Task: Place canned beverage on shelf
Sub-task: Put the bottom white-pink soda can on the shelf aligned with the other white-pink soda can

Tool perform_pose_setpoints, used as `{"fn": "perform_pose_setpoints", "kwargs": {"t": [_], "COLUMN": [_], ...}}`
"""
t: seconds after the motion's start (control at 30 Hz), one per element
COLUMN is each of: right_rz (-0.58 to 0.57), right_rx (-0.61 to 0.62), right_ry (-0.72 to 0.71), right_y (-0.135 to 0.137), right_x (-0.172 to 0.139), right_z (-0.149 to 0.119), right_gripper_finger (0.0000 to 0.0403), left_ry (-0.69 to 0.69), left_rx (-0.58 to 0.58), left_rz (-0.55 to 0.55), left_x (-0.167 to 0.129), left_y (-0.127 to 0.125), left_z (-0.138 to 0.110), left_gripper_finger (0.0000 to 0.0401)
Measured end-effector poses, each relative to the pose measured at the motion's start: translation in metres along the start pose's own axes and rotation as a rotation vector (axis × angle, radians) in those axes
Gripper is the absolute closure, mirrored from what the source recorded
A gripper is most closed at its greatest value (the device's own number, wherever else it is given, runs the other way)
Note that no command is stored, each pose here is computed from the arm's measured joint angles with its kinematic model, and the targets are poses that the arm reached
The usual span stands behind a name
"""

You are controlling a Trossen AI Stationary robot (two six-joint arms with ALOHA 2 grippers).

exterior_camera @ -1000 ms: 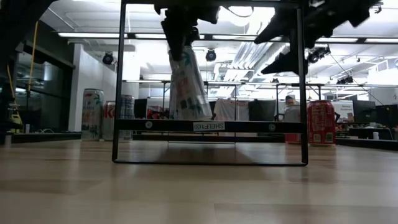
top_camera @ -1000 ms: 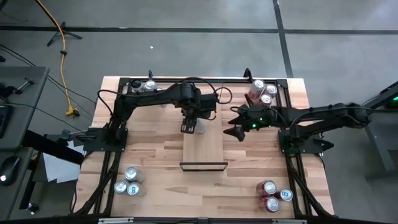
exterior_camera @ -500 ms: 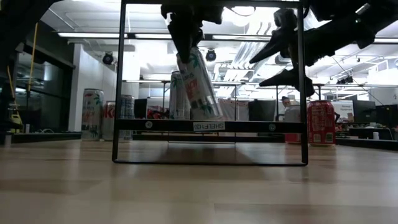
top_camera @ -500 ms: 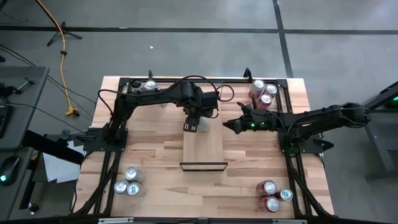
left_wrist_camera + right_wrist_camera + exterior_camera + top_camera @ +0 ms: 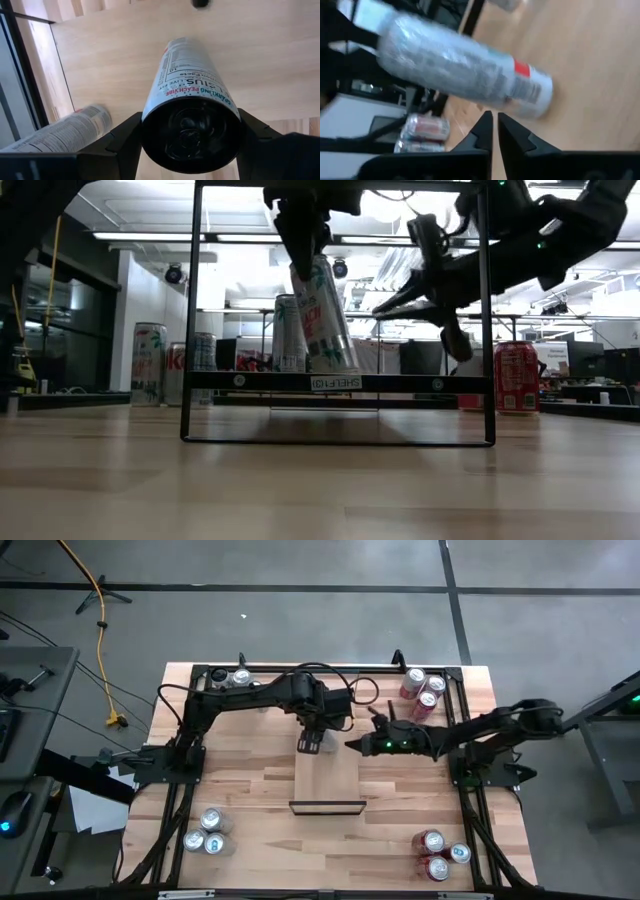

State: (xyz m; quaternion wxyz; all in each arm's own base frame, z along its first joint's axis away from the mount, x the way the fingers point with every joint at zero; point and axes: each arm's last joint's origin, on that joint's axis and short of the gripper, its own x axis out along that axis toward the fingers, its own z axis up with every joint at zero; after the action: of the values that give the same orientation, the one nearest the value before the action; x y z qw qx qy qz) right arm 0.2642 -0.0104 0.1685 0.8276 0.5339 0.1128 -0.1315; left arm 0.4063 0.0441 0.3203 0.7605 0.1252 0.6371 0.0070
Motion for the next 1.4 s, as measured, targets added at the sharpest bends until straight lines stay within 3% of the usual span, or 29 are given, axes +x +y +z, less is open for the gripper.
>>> {"fn": "perform_pose_setpoints", "kwargs": {"t": [0.3,1.4], "right_rz": [-0.019,-0.031], "right_rx": [-0.036,-0.06], "right_ry": [0.036,0.02], "right_y": [0.005,0.002], "right_x": [0.026,0.027], "right_z": [-0.006,0.001], "right_gripper_finger": [0.0401,0.0403], "left_ry": [-0.059,-0.074], "left_rx": [-0.01,-0.022], "left_rz": [0.016,0.04], "left_x": [0.0,-0.001], "left_y": [0.002,0.003], "left_z": [0.006,0.007], "left_gripper_finger": [0.0208,0.0186]}}
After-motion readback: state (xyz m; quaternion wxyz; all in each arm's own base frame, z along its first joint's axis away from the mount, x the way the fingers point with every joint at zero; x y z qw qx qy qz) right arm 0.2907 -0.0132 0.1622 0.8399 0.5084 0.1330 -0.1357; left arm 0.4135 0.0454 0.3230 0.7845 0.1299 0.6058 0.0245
